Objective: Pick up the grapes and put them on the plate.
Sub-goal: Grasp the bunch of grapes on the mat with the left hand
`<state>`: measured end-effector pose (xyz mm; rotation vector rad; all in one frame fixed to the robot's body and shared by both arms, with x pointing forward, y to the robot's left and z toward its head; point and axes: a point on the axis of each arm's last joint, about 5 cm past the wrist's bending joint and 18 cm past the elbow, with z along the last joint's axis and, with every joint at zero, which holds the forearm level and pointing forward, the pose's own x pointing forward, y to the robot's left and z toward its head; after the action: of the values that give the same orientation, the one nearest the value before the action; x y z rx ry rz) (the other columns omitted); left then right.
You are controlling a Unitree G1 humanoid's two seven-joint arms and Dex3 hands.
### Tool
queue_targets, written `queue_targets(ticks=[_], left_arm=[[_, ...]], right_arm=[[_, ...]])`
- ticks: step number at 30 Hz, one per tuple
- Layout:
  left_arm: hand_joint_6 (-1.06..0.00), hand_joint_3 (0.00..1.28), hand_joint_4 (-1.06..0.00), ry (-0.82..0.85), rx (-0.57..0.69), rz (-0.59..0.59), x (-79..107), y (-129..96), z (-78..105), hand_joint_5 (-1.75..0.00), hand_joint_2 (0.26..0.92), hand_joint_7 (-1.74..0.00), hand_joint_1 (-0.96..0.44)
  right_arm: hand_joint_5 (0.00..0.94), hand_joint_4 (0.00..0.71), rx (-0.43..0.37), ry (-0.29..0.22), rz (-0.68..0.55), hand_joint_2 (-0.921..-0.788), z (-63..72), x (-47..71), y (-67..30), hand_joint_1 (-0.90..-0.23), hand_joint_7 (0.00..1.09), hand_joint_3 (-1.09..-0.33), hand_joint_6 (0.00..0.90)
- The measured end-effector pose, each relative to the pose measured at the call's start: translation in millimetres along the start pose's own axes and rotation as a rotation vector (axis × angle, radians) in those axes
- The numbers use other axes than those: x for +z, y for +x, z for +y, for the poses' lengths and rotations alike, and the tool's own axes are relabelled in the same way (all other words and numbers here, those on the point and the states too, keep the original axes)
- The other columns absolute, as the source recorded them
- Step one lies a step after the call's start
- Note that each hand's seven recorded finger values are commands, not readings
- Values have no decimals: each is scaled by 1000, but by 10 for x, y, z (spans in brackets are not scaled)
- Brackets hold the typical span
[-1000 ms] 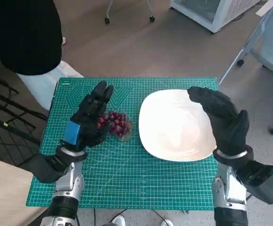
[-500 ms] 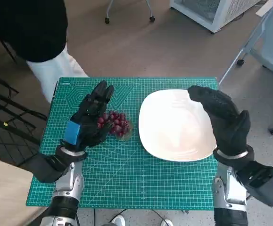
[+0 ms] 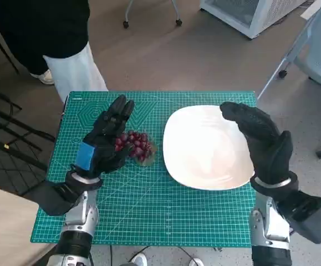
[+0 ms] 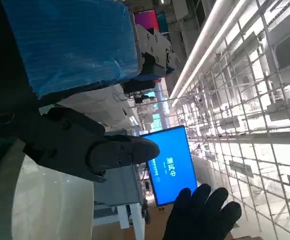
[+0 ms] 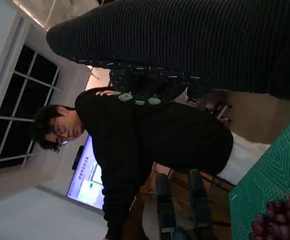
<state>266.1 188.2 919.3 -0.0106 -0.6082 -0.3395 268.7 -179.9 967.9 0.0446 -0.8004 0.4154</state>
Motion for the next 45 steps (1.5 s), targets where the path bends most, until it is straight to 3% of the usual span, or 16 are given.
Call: queue_targets(ticks=[9, 14, 21, 34, 45], left_arm=[[-32, 46, -18, 399, -193, 142, 289, 117, 256, 1, 892, 1, -555], [-10, 8, -2, 664, -256, 233, 481, 182, 326, 1, 809, -1, -562], [-73, 10, 1, 942, -303, 414, 655, 249, 253, 1, 694, -21, -445], [-124, 5, 1, 1006, -344, 658, 591, 294, 99, 1, 684, -22, -363], [-145, 3, 1, 1023, -386, 738, 512, 424, 10, 1, 687, -16, -321]], right_arm=[[2, 263, -3, 0, 0, -921, -1, -1, -5, -507, 518, -607, -1], [2, 262, -4, -1, 0, -921, -3, 0, -8, -506, 518, -608, -1], [1, 261, -5, 0, 1, -921, -2, -1, -8, -500, 516, -612, -1], [1, 261, -11, 3, 7, -921, 0, -6, -18, -498, 516, -613, -1], [0, 260, -11, 7, 13, -921, 9, -6, -31, -499, 514, -615, -1]])
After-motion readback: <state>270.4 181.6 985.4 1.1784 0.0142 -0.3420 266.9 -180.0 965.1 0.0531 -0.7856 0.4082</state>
